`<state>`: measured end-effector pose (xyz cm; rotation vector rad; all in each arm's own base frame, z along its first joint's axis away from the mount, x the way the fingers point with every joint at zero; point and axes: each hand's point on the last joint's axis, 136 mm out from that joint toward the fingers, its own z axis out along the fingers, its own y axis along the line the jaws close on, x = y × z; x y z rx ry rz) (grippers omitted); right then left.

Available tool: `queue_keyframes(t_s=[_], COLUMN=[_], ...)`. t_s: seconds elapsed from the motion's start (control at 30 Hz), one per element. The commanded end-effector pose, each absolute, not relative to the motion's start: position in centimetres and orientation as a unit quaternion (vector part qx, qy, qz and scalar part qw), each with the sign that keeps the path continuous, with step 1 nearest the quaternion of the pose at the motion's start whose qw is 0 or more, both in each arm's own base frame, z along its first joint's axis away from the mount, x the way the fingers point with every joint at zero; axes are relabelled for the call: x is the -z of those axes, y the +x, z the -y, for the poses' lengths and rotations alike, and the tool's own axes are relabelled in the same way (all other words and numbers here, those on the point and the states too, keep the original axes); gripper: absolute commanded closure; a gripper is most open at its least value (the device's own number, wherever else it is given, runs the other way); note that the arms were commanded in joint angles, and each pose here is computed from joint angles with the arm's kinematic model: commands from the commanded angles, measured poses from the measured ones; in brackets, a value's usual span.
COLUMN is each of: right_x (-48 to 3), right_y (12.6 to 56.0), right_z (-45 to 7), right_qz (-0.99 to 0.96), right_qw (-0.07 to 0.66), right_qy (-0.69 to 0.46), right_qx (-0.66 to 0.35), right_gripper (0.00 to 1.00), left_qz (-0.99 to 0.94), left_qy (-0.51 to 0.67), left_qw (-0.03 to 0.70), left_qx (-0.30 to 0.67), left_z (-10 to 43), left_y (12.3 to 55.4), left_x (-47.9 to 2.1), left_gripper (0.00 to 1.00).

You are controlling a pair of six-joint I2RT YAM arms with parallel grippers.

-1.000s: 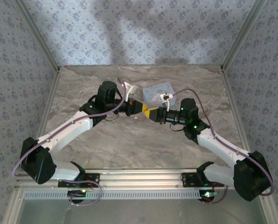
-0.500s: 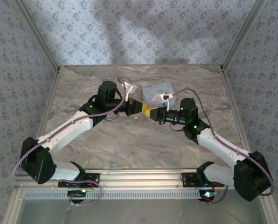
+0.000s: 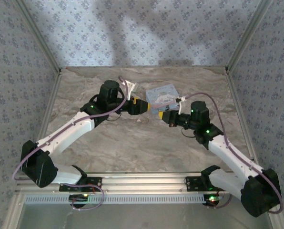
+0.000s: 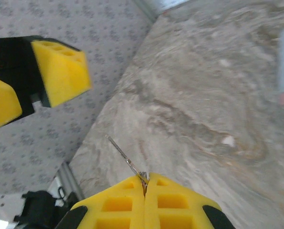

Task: Unlock the padlock with the key

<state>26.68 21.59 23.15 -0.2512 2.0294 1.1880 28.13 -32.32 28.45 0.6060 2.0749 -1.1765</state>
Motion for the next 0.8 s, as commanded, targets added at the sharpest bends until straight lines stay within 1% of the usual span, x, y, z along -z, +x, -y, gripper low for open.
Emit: queue_keyframes(t_s=[0.0, 0.13, 0.33, 0.57, 0.77], right_x=[-20.2, -17.9, -16.1, -15.3, -15.0], right_y=[26.8, 26.4, 25.1, 24.6, 24.4], right_z=[-17.5, -12.8, -8.4, -6.9, -6.7], right_qz=[-0.840, -0.878, -0.900, -0.905, -0.906], right_qw=[0.372, 0.366, 0.358, 0.352, 0.348], right_qy=[-0.034, 0.036, 0.107, 0.135, 0.141], right_qx=[-0.393, -0.308, -0.222, -0.195, -0.193], right_gripper=[1.00, 1.00, 1.00, 1.00, 1.00], left_qz=[-0.828, -0.846, -0.866, -0.883, -0.895], left_qy=[0.220, 0.222, 0.250, 0.287, 0.303], left_qw=[0.345, 0.337, 0.299, 0.252, 0.225], left_qx=[0.383, 0.349, 0.315, 0.274, 0.239], left_z=[31.7, 32.5, 35.7, 40.0, 41.9], left_y=[30.7, 32.7, 35.0, 36.7, 38.1], left_x=[-26.5, -24.5, -21.2, -16.9, -13.5], left_gripper=[0.41, 0.41, 0.41, 0.41, 0.42])
